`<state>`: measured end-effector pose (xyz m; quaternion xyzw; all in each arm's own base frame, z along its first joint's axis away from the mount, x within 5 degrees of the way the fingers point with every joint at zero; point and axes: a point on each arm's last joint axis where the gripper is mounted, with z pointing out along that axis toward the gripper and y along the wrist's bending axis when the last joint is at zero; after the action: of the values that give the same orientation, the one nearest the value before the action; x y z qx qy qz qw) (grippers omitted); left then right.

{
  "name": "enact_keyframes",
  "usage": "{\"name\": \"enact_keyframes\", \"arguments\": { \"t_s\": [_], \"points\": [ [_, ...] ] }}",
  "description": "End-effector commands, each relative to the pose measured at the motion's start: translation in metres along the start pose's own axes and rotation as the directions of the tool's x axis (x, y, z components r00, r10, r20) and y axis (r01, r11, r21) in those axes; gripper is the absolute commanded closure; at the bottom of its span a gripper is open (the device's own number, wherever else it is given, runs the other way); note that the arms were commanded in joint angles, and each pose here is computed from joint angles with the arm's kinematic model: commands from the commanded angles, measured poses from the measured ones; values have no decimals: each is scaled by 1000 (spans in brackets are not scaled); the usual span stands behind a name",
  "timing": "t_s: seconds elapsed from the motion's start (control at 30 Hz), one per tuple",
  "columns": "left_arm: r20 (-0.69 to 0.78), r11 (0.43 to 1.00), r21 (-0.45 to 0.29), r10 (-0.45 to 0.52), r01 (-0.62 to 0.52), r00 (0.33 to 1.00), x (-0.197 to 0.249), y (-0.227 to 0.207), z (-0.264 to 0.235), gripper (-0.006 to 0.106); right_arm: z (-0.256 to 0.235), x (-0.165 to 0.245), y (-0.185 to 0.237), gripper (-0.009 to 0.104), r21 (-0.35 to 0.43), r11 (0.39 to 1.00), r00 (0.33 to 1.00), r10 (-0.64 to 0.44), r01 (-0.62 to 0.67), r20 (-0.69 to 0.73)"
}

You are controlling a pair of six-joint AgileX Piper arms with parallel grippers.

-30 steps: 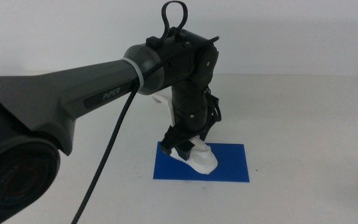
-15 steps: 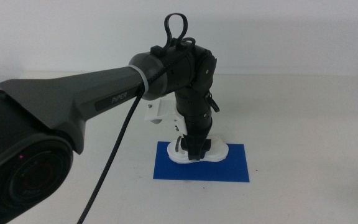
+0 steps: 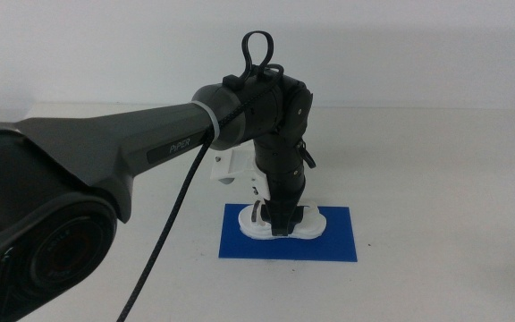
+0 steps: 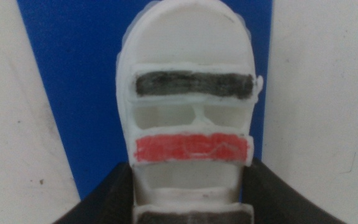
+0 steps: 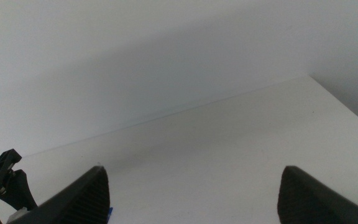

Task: Use one arm to grab the shoe from the table and place it on the mat.

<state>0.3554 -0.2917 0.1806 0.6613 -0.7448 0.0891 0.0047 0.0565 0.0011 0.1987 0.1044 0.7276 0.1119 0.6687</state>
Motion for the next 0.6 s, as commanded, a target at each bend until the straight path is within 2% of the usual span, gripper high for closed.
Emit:
{"name": "enact_keyframes", "arguments": {
  "t_s": [0.0,0.03,0.1,0.13,0.23,0.3,0.33,0.37,0.4,0.43,0.47,0.57],
  "points": [
    [-5,1000,-12,-21,21,1000,0,0,1,68,0,0,0,16,-4,1000,1000,-13,13,10],
    [2,999,-24,-21,21,1000,0,1,1,29,0,0,0,16,-4,1000,1000,-13,13,10],
    [11,999,-38,-21,21,1000,-1,3,-1,11,0,0,0,16,-4,1000,1000,-13,13,10],
    [15,999,-42,-19,20,1000,-2,4,-5,6,0,0,0,16,-4,1000,1000,-13,13,10],
    [27,1000,-29,13,-12,1000,-6,9,-39,7,0,0,0,16,-4,1000,1000,-13,13,10],
    [38,994,46,98,-100,994,-10,11,-74,7,0,0,0,16,-4,1000,1000,-13,13,10],
    [59,979,103,171,-177,983,-14,12,-96,7,0,0,0,16,-4,1000,1000,-13,13,10],
    [108,944,159,274,-288,956,-19,13,-119,7,0,0,0,16,-4,1000,1000,-13,13,10],
    [172,887,187,394,-422,903,-25,17,-138,7,0,0,0,16,-4,1000,1000,-13,13,10],
    [266,797,188,522,-575,811,-31,21,-155,7,0,0,0,16,-4,1000,1000,-13,13,10],
    [359,685,154,632,-712,686,-38,25,-171,7,0,0,0,16,-4,1000,1000,-13,13,10],
    [521,452,21,756,-892,396,-61,43,-208,7,0,0,0,16,-4,1000,1000,-13,13,10]
  ]
}}
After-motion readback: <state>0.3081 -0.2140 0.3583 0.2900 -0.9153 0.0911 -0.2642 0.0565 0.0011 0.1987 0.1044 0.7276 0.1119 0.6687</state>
